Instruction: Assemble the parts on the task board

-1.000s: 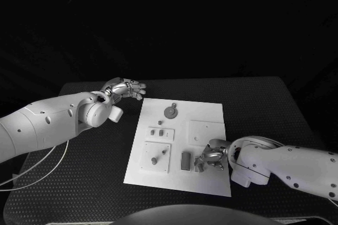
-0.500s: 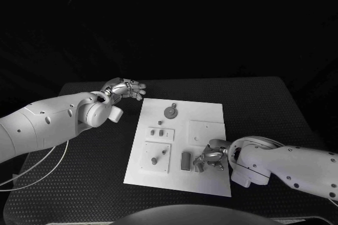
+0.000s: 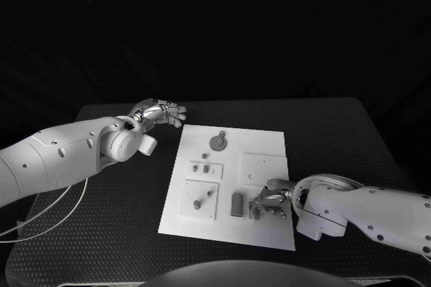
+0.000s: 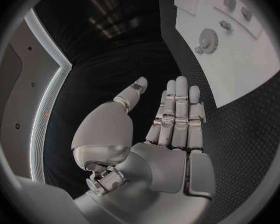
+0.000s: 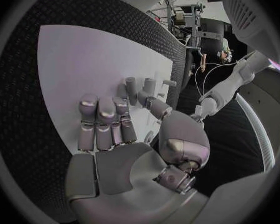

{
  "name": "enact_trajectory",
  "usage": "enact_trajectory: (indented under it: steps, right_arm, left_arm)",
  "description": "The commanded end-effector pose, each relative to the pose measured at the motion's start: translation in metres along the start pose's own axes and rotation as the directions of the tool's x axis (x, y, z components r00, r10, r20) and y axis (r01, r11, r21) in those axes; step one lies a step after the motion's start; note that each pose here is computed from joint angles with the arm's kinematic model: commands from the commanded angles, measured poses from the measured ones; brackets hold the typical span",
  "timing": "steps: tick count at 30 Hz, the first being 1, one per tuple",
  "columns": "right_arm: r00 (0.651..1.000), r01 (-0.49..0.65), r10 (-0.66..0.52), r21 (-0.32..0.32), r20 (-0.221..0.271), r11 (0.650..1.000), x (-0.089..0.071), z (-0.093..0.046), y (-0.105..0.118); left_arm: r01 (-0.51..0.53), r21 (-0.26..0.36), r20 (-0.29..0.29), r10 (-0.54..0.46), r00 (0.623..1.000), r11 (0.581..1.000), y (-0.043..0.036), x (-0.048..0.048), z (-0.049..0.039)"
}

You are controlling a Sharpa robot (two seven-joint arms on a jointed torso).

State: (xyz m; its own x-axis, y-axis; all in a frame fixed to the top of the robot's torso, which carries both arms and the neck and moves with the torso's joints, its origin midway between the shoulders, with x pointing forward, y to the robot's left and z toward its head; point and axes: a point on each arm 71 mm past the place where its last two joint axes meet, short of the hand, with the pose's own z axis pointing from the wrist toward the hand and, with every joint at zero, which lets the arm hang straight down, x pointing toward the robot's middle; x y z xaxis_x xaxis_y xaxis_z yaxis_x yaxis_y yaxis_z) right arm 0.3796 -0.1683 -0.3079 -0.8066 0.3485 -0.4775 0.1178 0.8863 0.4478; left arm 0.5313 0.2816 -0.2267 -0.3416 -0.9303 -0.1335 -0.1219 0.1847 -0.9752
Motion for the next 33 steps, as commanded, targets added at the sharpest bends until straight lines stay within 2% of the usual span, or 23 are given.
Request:
enact_trajectory:
  steps: [1,14,19,33]
  right_arm:
    - [0.999,0.012,-0.013,-0.014,-0.046,1.000,0.0059,0.0003,0.0002]
    - [0.999,0.008,-0.009,-0.024,-0.043,1.000,0.0058,0.0001,0.0008]
    - [0.997,-0.024,0.021,-0.036,-0.078,0.999,0.0067,0.0009,0.0003]
    - [0.997,-0.034,0.030,-0.052,-0.070,0.998,0.0062,0.0005,0.0016]
  left_arm:
    - [0.001,0.007,-0.014,-0.001,1.000,1.000,-0.0011,0.0014,0.0001]
    - [0.001,0.007,-0.016,-0.001,1.000,1.000,-0.0011,0.0019,0.0004]
    - [0.002,0.006,-0.017,-0.002,1.000,1.000,-0.0011,0.0022,0.0005]
    - [0.002,0.003,-0.020,-0.002,1.000,1.000,-0.0010,0.0027,0.0007]
